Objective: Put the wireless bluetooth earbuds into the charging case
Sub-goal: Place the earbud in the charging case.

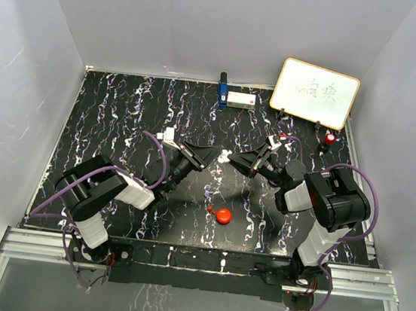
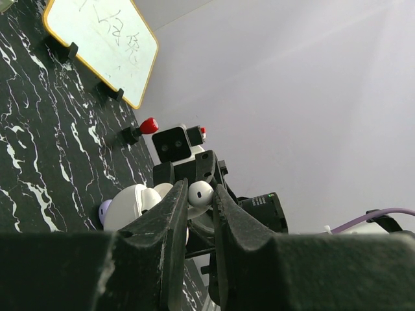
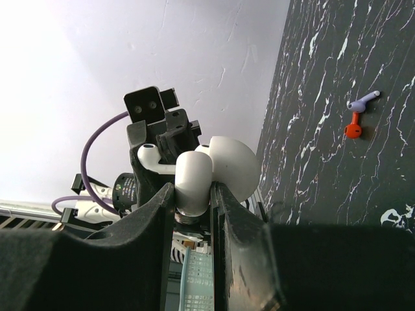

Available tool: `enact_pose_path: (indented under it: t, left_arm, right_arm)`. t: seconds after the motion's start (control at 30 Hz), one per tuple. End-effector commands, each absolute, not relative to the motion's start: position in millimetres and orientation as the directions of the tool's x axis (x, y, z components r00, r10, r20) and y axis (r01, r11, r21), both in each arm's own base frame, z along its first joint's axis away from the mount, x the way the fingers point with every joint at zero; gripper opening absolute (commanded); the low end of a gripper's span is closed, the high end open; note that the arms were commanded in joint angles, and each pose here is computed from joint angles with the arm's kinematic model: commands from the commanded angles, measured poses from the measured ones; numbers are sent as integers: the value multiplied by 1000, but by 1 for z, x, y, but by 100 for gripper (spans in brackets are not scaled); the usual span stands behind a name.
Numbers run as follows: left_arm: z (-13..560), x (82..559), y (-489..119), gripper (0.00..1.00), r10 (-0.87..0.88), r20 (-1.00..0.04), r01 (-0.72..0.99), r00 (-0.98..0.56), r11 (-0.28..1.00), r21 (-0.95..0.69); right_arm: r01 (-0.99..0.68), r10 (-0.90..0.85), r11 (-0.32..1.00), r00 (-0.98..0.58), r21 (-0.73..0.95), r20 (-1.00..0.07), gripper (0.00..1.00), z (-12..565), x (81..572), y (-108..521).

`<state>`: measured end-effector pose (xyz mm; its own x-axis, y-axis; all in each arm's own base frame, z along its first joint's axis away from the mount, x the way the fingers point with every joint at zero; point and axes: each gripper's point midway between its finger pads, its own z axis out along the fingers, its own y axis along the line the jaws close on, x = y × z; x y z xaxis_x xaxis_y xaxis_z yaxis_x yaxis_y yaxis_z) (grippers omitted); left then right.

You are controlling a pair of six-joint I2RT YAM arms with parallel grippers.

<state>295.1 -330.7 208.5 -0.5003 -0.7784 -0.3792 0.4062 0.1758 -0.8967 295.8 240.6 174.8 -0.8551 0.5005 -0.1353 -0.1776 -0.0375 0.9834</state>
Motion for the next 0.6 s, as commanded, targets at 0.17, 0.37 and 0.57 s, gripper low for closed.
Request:
enact_pose_path:
  t: [0.17,0.37,0.57]
  left_arm:
    - [278,283,-321,0,-842,-316,563,-437,19,-826]
    - [275,283,-322,0,-840,-320,560,-438,24,-828]
    - [273,283,-322,0,-840,-324,558,-435,31,-829]
  right_arm:
    - [-507,526,-139,-766,851,-370,0,241,279,237]
    - [-505,526,-140,-767,852,-368,0,241,278,237]
    - [-528,529,-148,-757,836,-384,0,250,275,236]
